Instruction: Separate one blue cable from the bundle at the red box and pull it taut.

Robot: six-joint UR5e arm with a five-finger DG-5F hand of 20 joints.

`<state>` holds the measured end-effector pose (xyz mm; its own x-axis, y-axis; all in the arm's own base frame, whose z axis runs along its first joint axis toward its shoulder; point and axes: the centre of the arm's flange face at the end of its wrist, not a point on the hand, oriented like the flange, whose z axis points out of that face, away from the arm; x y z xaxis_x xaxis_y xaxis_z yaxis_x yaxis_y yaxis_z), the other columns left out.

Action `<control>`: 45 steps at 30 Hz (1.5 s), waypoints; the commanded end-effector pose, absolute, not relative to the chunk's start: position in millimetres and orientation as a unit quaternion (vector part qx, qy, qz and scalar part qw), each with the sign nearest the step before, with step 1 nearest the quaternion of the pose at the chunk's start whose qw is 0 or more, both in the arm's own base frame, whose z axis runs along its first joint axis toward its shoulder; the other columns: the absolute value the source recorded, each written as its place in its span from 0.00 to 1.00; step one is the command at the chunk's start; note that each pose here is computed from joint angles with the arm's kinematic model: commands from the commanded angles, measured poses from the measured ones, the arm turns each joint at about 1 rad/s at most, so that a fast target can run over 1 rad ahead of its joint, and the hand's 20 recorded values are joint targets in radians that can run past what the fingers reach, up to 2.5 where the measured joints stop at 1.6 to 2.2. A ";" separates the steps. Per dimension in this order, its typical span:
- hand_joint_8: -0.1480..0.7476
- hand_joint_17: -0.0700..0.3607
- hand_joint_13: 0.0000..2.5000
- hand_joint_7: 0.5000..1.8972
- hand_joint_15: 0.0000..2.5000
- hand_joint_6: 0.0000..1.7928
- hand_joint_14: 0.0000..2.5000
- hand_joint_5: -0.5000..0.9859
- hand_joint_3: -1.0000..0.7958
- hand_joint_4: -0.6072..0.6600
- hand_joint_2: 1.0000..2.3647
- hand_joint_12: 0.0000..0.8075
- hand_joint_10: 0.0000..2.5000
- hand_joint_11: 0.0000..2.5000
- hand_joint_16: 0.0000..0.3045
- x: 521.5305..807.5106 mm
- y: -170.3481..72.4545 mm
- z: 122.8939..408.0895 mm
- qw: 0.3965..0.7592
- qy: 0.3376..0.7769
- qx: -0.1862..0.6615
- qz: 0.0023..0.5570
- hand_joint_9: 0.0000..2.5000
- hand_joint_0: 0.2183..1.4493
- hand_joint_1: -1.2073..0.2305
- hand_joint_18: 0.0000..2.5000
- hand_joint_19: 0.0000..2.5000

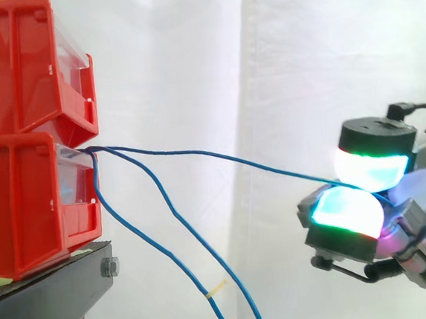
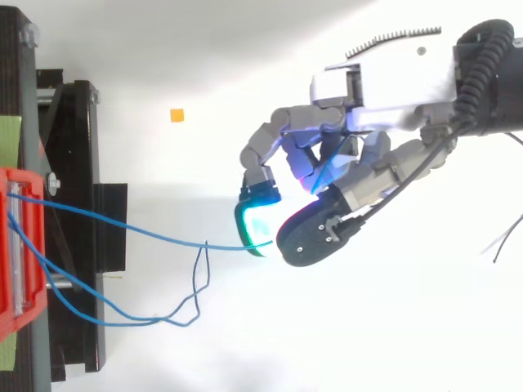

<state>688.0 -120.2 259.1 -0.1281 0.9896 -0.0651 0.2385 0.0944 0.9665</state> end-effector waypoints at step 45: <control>0.47 0.52 0.54 0.54 0.72 0.50 1.00 0.24 0.54 0.26 0.01 0.74 1.00 0.88 0.22 680.8 -114.1 218.0 0.513 0.559 0.465 0.455 0.17 0.35 0.30 0.70 0.36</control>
<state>680.5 -114.1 217.6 -0.0408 0.9877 -0.1507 0.0536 0.1528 0.9868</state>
